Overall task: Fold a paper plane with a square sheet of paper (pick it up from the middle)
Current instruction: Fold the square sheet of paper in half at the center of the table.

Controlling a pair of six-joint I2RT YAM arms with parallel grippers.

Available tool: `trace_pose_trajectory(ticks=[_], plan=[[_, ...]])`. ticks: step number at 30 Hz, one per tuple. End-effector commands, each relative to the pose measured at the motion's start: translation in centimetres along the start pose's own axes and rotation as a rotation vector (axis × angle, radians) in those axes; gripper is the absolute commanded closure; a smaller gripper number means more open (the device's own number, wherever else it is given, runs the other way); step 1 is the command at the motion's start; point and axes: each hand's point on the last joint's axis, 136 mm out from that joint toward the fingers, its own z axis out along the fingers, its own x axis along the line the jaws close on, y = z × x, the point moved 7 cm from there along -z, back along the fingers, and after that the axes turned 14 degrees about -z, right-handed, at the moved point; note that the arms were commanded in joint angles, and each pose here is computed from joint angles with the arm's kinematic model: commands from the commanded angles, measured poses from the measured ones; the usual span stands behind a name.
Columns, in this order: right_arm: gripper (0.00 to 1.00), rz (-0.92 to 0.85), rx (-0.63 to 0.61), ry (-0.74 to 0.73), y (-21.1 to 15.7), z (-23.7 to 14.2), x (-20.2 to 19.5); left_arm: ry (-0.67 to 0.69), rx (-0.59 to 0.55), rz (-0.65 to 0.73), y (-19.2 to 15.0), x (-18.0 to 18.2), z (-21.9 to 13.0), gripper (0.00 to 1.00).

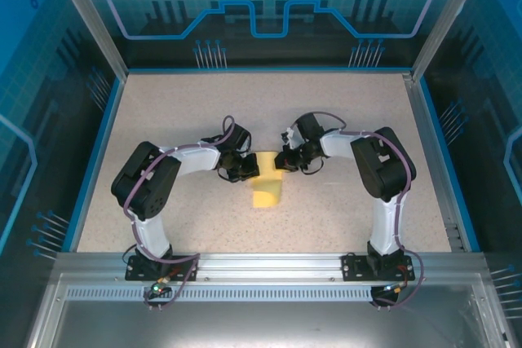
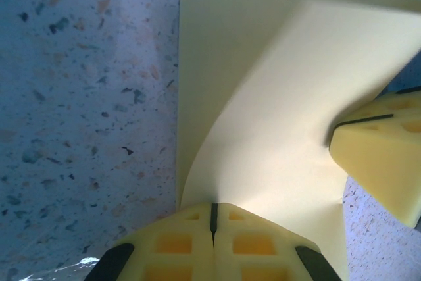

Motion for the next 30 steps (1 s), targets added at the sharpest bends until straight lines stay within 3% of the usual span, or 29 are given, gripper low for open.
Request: trace_pose_trajectory(ticks=[1,13,21,30], plan=[[0.94,0.01,-0.018,0.003,1.3,0.0,0.0,0.266,0.076,-0.04,-2.2,5.9,2.5,0.98],[0.95,0.088,-0.028,-0.023,1.4,1.2,-3.1,0.265,0.08,-0.037,-2.1,5.8,2.6,0.99],[0.94,-0.005,-0.061,0.037,4.0,0.1,0.4,0.268,0.082,-0.04,-2.2,6.0,2.6,0.99],[0.95,0.09,-0.052,-0.033,3.5,1.4,-3.4,0.266,0.083,-0.039,-2.3,5.9,2.7,0.99]])
